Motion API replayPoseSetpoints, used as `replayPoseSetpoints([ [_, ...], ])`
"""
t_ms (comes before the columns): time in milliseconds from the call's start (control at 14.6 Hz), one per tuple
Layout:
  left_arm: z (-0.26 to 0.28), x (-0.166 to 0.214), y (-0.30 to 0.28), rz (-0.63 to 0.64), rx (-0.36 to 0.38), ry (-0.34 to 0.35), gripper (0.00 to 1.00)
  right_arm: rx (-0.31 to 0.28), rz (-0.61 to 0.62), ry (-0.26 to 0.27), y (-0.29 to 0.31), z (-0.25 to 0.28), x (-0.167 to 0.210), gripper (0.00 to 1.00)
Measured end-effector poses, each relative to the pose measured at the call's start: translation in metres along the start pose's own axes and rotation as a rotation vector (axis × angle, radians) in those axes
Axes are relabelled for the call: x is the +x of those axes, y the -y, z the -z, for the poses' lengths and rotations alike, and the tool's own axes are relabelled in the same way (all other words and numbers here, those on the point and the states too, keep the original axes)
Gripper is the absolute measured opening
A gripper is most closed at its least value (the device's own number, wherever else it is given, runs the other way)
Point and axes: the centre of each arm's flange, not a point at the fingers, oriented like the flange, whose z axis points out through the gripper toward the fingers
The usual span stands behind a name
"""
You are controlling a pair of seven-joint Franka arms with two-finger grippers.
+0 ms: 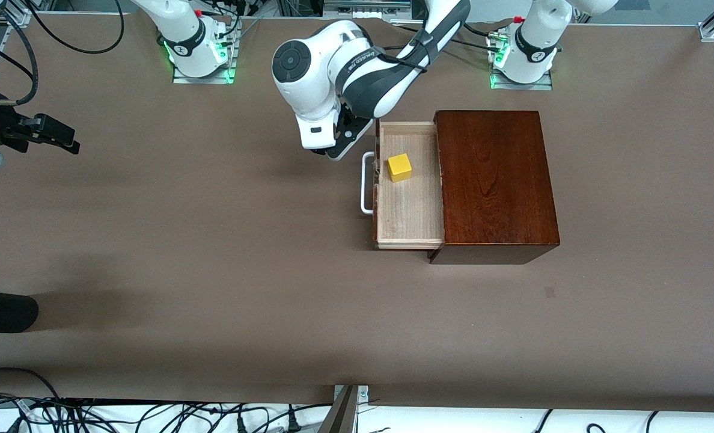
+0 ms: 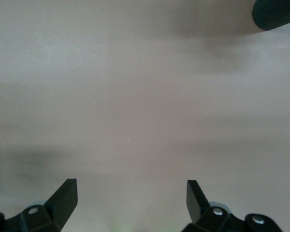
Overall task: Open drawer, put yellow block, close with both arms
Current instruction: 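Push the drawer shut by its handle with the left gripper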
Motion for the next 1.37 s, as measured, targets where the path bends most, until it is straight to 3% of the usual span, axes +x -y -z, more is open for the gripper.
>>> replayPoseSetpoints([
  [137, -0.011, 0.001, -0.006, 0.026, -0.013, -0.019, 0.56, 0.0, 0.0, 0.0, 0.0, 0.0, 0.0, 1.0],
  [274, -0.024, 0.006, -0.013, 0.044, -0.021, -0.036, 0.74, 0.0, -0.001, -0.001, -0.001, 0.0, 0.0, 1.0],
  [410, -0.034, 0.015, -0.019, 0.057, -0.022, -0.058, 0.75, 0.0, -0.002, -0.002, -0.001, 0.001, 0.0, 1.0],
  [889, -0.036, 0.021, -0.024, 0.079, -0.044, -0.073, 0.04, 0.0, -0.002, -0.003, -0.001, 0.001, 0.0, 1.0],
  [958, -0.039, 0.023, -0.025, 0.084, -0.042, -0.076, 0.01, 0.0, -0.002, -0.003, -0.001, 0.001, 0.0, 1.0],
  [1368, -0.059, 0.046, -0.034, 0.142, -0.027, -0.109, 0.01, 0.0, -0.002, -0.004, -0.001, 0.001, 0.0, 1.0],
])
